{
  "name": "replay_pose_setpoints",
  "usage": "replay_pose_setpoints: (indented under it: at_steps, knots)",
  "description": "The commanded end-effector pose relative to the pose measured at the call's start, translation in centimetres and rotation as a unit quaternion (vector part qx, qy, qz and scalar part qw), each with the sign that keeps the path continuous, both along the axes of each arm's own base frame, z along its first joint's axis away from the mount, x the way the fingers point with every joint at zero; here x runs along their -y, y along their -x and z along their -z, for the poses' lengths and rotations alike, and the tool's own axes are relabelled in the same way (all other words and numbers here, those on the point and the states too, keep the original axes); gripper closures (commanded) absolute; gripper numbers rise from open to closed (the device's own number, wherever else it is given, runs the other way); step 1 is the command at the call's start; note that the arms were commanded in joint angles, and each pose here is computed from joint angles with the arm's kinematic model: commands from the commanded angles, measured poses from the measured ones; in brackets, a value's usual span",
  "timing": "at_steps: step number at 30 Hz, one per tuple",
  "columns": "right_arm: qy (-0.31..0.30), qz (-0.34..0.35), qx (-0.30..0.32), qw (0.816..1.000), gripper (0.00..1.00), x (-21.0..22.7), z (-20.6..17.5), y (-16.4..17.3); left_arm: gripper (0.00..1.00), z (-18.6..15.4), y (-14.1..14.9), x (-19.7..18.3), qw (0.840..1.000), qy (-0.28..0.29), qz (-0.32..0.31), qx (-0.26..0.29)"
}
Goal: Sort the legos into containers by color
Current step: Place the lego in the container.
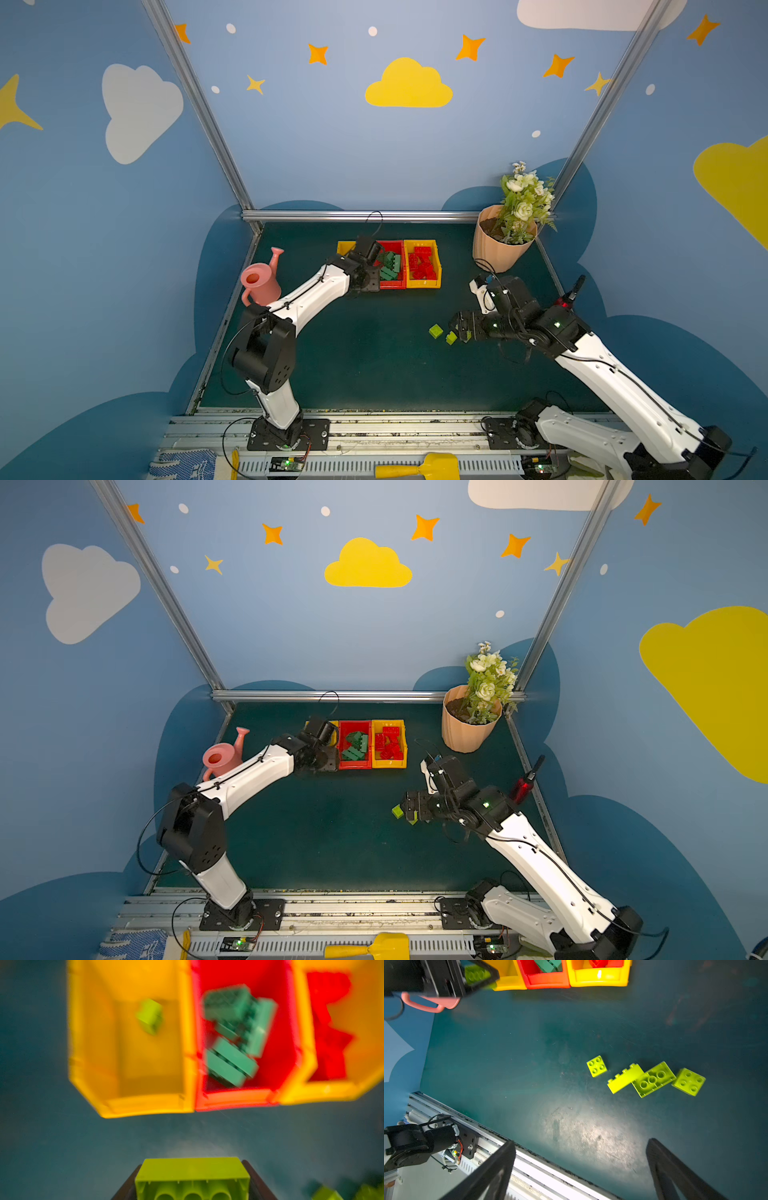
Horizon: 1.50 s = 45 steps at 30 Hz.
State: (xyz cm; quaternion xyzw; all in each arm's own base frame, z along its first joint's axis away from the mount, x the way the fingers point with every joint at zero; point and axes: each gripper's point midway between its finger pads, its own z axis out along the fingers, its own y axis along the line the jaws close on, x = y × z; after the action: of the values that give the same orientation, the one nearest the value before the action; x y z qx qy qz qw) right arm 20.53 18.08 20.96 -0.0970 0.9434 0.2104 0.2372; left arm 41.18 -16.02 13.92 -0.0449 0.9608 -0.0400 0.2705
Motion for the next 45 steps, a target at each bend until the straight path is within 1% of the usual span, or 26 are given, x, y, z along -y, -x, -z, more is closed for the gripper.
replay_pose_setpoints:
  at_steps: [1, 5, 10, 13, 15, 17, 20, 24, 26, 29, 32, 35, 38, 40, 45]
  knots:
    - [-0.024, -0.019, 0.017, 0.999, 0.03, -1.5, -1.6, -1.1, 0.38, 0.7, -2.2, -2.8, 0.998, 0.014, -0.052, -0.022]
    - [-0.017, -0.02, 0.011, 1.0, 0.03, -1.7, -1.6, -1.7, 0.38, 1.3, -5.6, -4.7, 0.995, 0.033, -0.087, -0.028]
    - [-0.011, -0.009, 0.01, 1.0, 0.03, -1.1, -1.8, -2.3, 0.37, 1.9, -8.7, -4.9, 0.995, 0.037, -0.089, -0.036]
    - [-0.01, 0.0, 0.01, 1.0, 0.03, -0.7, -1.9, -2.6, 0.36, 2.6, -10.0, -4.9, 0.994, 0.038, -0.089, -0.043]
    - [-0.009, 0.006, 0.009, 1.0, 0.03, -0.5, -1.9, -2.7, 0.31, 3.1, -10.7, -4.9, 0.994, 0.039, -0.091, -0.048]
    - [-0.009, 0.01, 0.009, 1.0, 0.03, -0.3, -2.0, -2.9, 0.19, 3.6, -11.1, -4.7, 0.994, 0.042, -0.087, -0.055]
    - [-0.01, 0.015, 0.008, 1.0, 0.03, -0.1, -2.0, -3.1, 0.08, 3.4, -11.6, -4.3, 0.994, 0.046, -0.078, -0.057]
    - [-0.012, 0.015, 0.009, 1.0, 0.03, -0.1, -2.2, -3.1, 0.08, 2.0, -11.6, -3.9, 0.994, 0.058, -0.077, -0.046]
    - [-0.013, 0.015, 0.008, 1.0, 0.03, 0.0, -2.2, -3.0, 0.08, 0.8, -11.3, -3.5, 0.995, 0.062, -0.074, -0.035]
    - [-0.016, 0.018, 0.008, 1.0, 0.03, 0.3, -2.2, -2.5, 0.08, -0.9, -9.9, -2.3, 0.997, 0.056, -0.058, -0.017]
    - [-0.02, 0.023, 0.009, 0.999, 0.03, 0.8, -2.0, -1.7, 0.08, -2.5, -7.8, -0.3, 0.999, 0.034, -0.026, 0.003]
    - [-0.022, 0.028, 0.009, 0.999, 0.03, 1.5, -1.8, -0.7, 0.08, -3.3, -5.0, 2.6, 0.999, 0.022, 0.018, 0.018]
    - [-0.021, 0.034, 0.011, 0.999, 0.03, 2.5, -1.5, 0.4, 0.08, -2.7, -1.7, 6.3, 0.996, 0.017, 0.08, 0.021]
    - [-0.021, 0.039, 0.012, 0.999, 0.03, 3.2, -1.3, 1.3, 0.07, -1.8, 0.8, 9.0, 0.991, 0.013, 0.135, 0.015]
    - [-0.03, 0.051, 0.012, 0.998, 0.03, 4.6, -0.8, 3.4, 0.07, 1.5, 5.2, 12.8, 0.976, -0.016, 0.217, -0.007]
